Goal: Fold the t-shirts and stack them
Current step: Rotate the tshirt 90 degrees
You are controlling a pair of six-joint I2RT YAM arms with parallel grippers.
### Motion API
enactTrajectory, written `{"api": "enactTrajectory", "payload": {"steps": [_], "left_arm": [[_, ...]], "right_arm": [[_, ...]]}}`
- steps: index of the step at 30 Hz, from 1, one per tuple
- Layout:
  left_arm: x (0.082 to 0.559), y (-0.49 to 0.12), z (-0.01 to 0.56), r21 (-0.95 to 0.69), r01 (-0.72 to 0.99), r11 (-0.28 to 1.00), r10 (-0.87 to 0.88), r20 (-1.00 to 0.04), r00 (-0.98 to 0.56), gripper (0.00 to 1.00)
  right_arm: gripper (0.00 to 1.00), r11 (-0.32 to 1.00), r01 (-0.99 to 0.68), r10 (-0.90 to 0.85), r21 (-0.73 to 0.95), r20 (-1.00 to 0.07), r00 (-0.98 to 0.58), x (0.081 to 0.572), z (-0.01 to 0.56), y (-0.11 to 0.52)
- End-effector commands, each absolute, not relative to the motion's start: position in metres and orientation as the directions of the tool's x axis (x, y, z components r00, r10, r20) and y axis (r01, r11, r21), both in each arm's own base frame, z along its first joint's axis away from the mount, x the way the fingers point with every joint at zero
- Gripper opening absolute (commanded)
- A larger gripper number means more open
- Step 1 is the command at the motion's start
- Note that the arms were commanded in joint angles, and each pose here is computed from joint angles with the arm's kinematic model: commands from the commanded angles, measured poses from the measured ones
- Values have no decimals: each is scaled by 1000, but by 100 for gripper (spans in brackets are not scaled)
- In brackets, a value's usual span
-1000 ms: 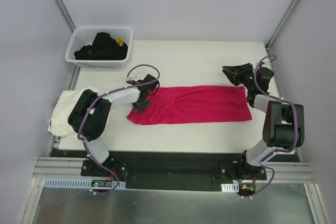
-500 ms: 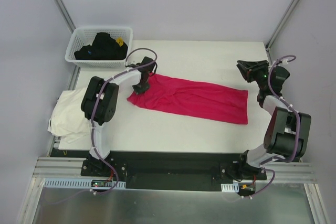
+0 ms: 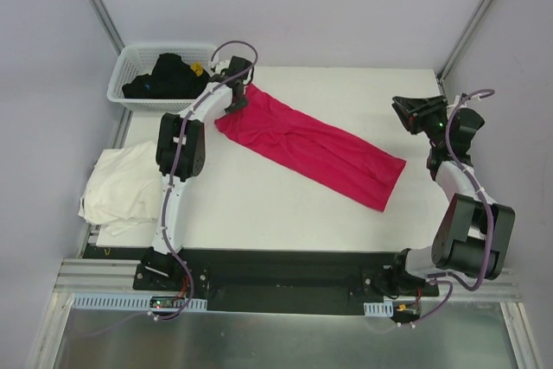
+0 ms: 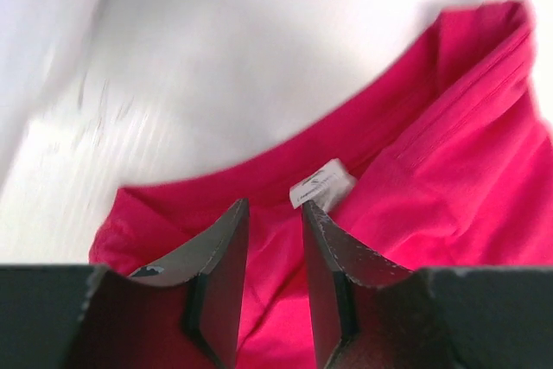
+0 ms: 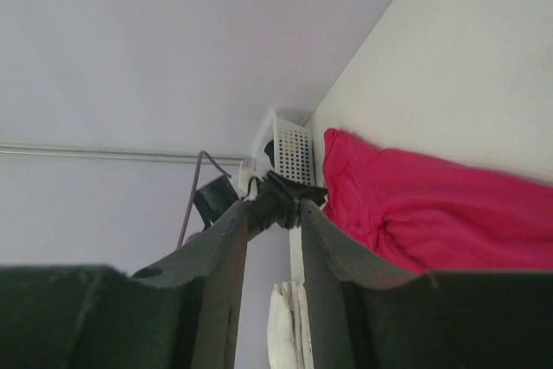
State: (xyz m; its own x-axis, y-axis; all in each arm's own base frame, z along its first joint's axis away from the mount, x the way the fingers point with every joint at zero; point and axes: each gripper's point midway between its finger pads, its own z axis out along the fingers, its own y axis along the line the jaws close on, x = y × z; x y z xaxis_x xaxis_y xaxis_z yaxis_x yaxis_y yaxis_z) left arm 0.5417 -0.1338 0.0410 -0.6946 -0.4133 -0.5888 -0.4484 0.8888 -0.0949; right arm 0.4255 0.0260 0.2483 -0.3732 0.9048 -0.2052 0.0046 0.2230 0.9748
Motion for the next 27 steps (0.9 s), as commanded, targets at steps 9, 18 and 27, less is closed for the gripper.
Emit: {"api": "enactTrajectory", "payload": {"steps": [9, 18, 27], "left_arm": [[637, -117, 77, -294, -284, 912, -409, -660, -630, 33], [576, -166, 153, -417, -5, 909, -305, -656, -690, 33], [510, -223, 203, -449, 407, 796, -109, -767, -632, 36]], "right_arm": [[36, 478, 121, 801, 870, -376, -466, 367, 197, 42], [39, 681, 242, 649, 692, -415, -638, 392, 135, 29], [41, 691, 332, 637, 642, -324, -699, 420, 82, 23]]}}
